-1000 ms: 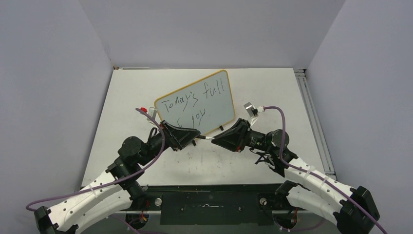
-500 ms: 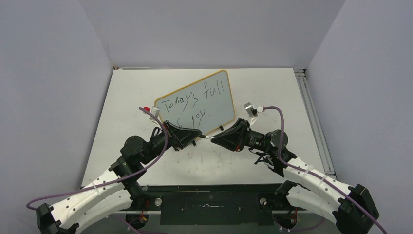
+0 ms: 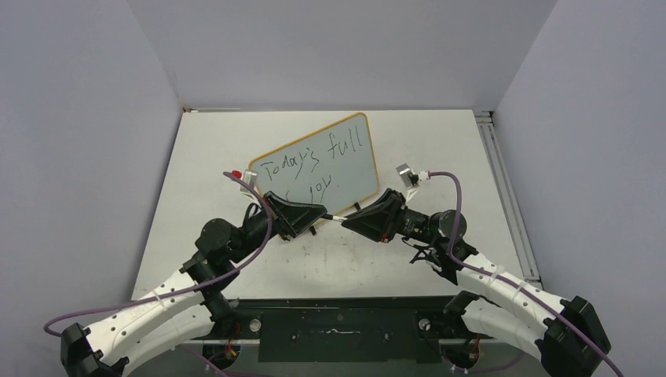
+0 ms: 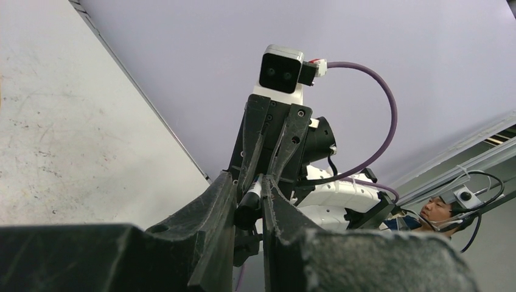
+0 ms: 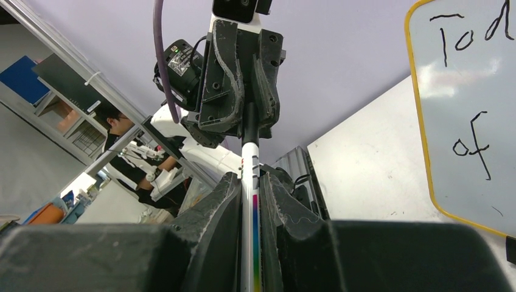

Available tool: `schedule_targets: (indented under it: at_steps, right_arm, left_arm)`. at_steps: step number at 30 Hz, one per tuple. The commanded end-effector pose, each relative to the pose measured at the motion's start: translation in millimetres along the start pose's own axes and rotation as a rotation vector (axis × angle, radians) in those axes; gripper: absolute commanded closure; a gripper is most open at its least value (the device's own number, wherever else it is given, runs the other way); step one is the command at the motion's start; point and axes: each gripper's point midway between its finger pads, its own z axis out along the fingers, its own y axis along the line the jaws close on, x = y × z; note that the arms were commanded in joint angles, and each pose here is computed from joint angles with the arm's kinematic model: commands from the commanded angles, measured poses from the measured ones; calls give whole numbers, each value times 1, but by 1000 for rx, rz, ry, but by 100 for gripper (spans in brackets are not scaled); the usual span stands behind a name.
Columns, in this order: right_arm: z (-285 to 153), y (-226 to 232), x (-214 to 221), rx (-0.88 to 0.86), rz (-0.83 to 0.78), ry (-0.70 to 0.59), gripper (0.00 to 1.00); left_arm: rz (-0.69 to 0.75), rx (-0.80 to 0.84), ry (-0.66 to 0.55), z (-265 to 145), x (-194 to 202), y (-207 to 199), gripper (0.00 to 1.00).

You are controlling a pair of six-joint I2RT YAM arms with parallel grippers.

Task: Write a sentence on the whiteboard
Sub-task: Close the whiteboard marker at the center of the board.

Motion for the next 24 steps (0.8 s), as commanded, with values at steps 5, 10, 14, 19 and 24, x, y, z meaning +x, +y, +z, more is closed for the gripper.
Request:
schedule_targets:
  at_steps: [5, 10, 14, 19, 24]
  right_arm:
    - [11, 11, -18, -68, -46, -58, 95]
    - [13, 12, -19, -77, -48, -64, 95]
    - [14, 13, -20, -78, -53, -66, 95]
    - [15, 12, -21, -75, -52, -74, 95]
    - [15, 12, -25, -70, -56, -97, 95]
  left_arm:
    - [33, 68, 82, 3, 22, -14, 100]
    - [29, 72, 101, 6, 29, -14, 100]
    - [23, 74, 125, 8, 39, -14, 100]
    - [16, 69, 159, 8, 51, -12, 100]
    - [9, 54, 181, 7, 61, -6, 100]
